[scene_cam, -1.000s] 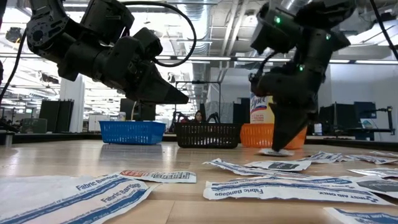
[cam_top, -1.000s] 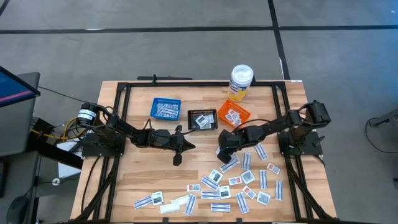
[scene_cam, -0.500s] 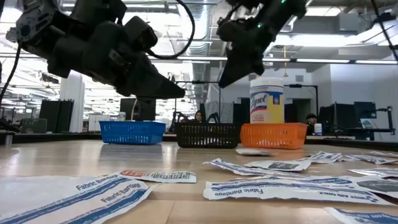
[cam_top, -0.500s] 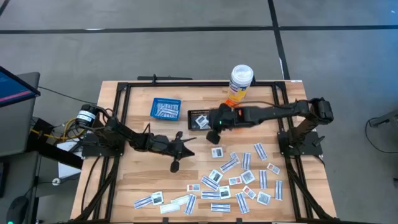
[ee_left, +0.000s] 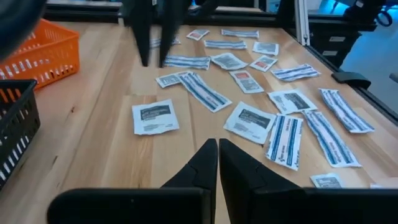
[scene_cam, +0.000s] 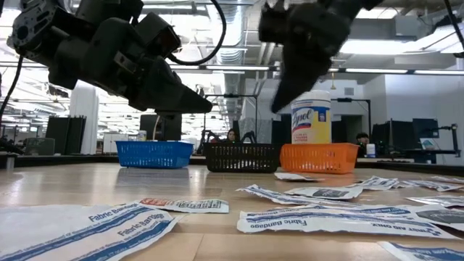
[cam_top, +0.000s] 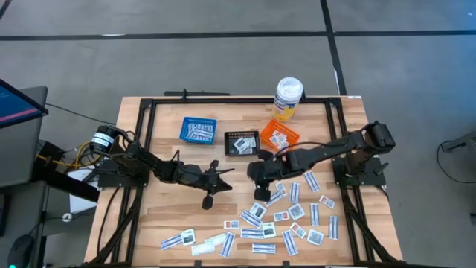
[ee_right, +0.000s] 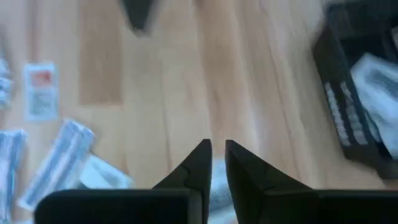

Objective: Pick & Place First Aid Supplies
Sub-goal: Put the towelette pack into the black bin

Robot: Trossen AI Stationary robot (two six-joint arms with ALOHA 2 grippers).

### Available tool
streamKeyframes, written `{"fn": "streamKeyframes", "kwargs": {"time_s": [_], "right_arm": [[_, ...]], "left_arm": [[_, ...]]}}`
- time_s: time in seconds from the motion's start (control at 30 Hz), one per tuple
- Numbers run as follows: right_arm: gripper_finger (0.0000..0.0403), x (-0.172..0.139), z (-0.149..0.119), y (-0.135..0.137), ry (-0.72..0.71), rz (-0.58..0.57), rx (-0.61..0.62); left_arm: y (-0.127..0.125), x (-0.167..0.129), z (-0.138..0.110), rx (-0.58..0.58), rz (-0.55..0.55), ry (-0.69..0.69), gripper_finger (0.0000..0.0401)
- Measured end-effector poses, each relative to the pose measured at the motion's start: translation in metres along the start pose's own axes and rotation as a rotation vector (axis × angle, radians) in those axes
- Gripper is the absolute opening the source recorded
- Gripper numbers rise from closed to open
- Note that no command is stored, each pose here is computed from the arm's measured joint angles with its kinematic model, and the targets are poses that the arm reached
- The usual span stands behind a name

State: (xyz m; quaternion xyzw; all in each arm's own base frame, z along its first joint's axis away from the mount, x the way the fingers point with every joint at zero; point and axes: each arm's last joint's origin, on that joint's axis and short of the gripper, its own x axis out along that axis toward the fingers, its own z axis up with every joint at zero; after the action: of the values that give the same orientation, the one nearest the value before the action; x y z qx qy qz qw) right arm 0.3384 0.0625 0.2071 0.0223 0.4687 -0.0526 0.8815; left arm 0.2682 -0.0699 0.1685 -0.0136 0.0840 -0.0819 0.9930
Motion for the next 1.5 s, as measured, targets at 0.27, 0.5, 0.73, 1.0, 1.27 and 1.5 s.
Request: {"fn": "streamKeyframes", "kwargs": {"time_s": [0.27, 0.5, 0.73, 1.0, 1.27, 1.5], "right_arm": [[0.0094, 0.024, -0.002, -0.009, 0.080, 0.102, 0.006], [0.0151, 0.059, -0.025, -0.019, 0.281, 0.053, 0.016], [0.0178, 0.068, -0.027, -0.023, 0.300, 0.046, 0.025], [0.0125, 0.067, -0.032, -0.023, 0.347, 0.038, 0.035], [0.0048, 0.067, -0.032, -0.022, 0.339, 0.064, 0.054], [0.0006, 0.067, -0.030, -0.022, 0.338, 0.061, 0.068]], "left_arm": [[0.000, 0.000, -0.003, 0.003, 0.001, 0.036, 0.0017], [0.000, 0.000, -0.005, 0.000, 0.002, 0.048, 0.0017], [0.000, 0.000, -0.005, 0.000, 0.002, 0.053, 0.0017], [0.000, 0.000, -0.005, 0.001, 0.002, 0.053, 0.0017], [0.000, 0.000, -0.005, 0.001, 0.002, 0.054, 0.0017], [0.000, 0.000, -0.005, 0.002, 0.002, 0.054, 0.0017]]}}
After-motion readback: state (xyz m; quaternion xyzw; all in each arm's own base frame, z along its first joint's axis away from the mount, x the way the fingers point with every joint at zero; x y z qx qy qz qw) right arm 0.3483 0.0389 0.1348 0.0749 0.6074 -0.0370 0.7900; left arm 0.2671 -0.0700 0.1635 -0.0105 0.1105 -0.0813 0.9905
